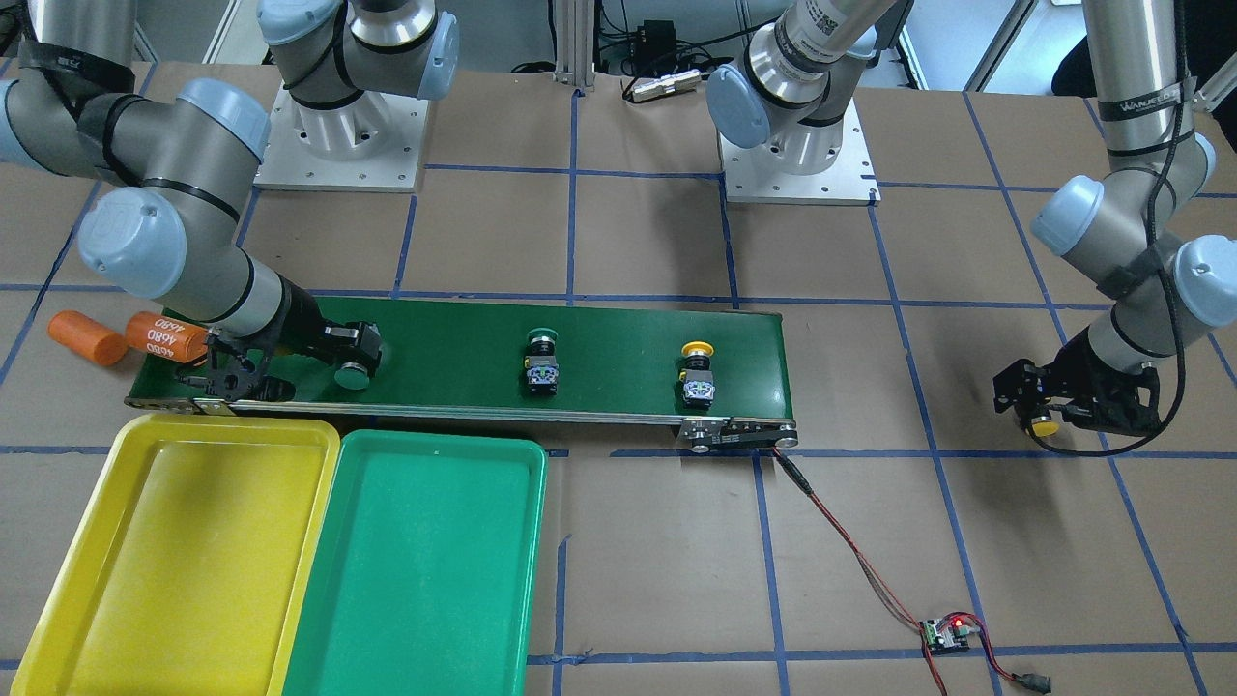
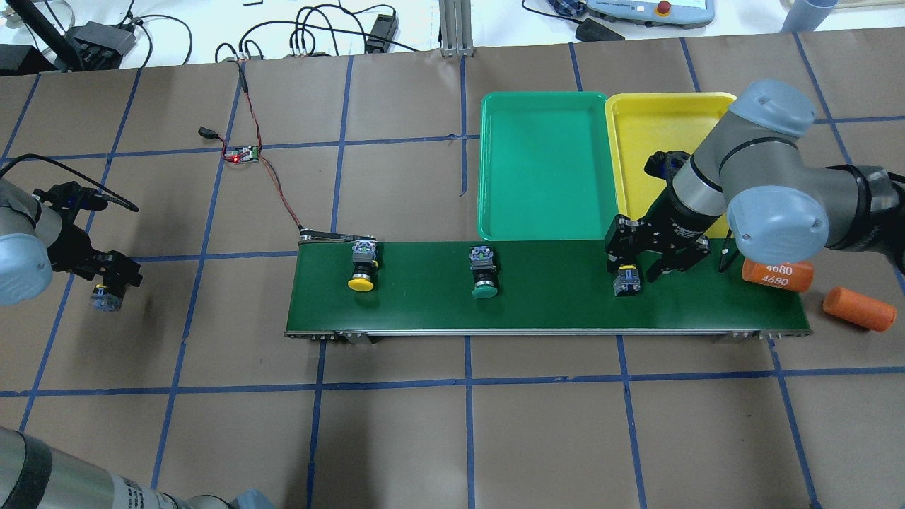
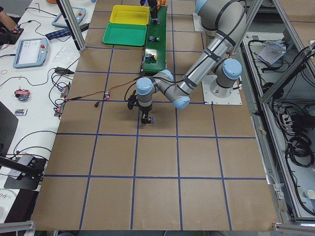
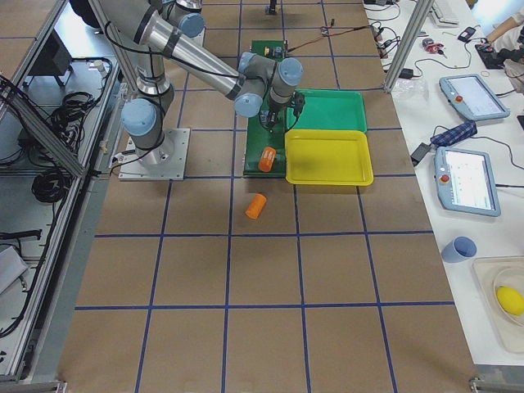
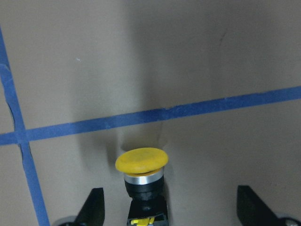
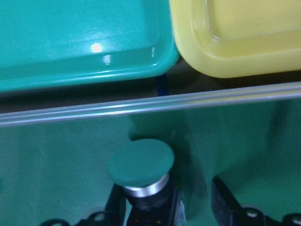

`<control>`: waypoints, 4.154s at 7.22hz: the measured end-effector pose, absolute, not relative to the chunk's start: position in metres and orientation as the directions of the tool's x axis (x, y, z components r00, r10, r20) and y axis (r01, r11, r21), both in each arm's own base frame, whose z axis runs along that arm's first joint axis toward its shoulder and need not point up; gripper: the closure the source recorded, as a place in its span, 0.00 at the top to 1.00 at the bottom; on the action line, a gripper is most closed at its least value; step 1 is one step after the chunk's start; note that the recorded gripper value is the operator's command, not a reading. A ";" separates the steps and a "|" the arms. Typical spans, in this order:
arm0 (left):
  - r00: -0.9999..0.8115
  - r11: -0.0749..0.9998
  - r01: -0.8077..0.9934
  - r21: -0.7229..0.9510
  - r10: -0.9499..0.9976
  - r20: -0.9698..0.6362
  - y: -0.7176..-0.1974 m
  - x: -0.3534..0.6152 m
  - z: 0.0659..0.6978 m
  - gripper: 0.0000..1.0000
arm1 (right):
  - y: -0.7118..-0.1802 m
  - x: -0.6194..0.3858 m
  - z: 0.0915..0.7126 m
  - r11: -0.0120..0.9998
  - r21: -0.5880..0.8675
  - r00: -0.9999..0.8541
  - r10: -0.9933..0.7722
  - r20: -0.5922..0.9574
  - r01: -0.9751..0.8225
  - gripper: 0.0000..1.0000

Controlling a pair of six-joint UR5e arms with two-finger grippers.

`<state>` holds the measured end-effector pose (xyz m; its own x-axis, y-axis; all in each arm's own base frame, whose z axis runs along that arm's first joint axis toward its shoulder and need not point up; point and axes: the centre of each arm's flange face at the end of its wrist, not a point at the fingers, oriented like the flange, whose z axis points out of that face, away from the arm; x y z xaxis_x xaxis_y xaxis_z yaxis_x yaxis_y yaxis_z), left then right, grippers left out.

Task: Sort buttons by color to trays
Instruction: 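Carry green-capped button into green tray while left gripper grasps yellow button, then set yellow-capped button on belt start with left gripper while right returns, then raise the left gripper away while the right gripper moves over next button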

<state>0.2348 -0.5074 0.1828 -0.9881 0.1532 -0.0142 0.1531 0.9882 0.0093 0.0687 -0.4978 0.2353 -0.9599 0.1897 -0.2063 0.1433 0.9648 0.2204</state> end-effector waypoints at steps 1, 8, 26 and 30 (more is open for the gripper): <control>-0.988 0.988 0.154 0.012 0.154 -0.013 -0.508 0.236 0.180 0.00 | -0.502 0.066 0.242 0.965 0.220 -0.968 0.181 -0.175 0.141 0.00; -0.997 0.995 0.078 0.057 0.077 0.033 -0.548 0.142 0.274 0.00 | -0.657 0.127 0.244 0.985 0.093 -0.967 0.160 -0.196 0.144 0.14; -0.998 0.992 -0.031 0.123 -0.038 0.052 -0.526 -0.120 0.296 1.00 | -0.509 0.036 0.298 0.990 0.129 -0.989 0.070 -0.133 0.053 1.00; -0.998 0.995 -0.042 0.090 -0.046 0.047 -0.510 -0.113 0.409 1.00 | -0.509 0.022 0.282 0.985 0.160 -0.988 0.088 -0.124 0.068 1.00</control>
<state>-0.1133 -0.5104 0.4089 -0.9978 -0.0461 0.0469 -0.0417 0.9951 0.0899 0.0217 -0.5093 0.2824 -0.9884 0.0881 -0.1236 0.0677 0.9847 0.1605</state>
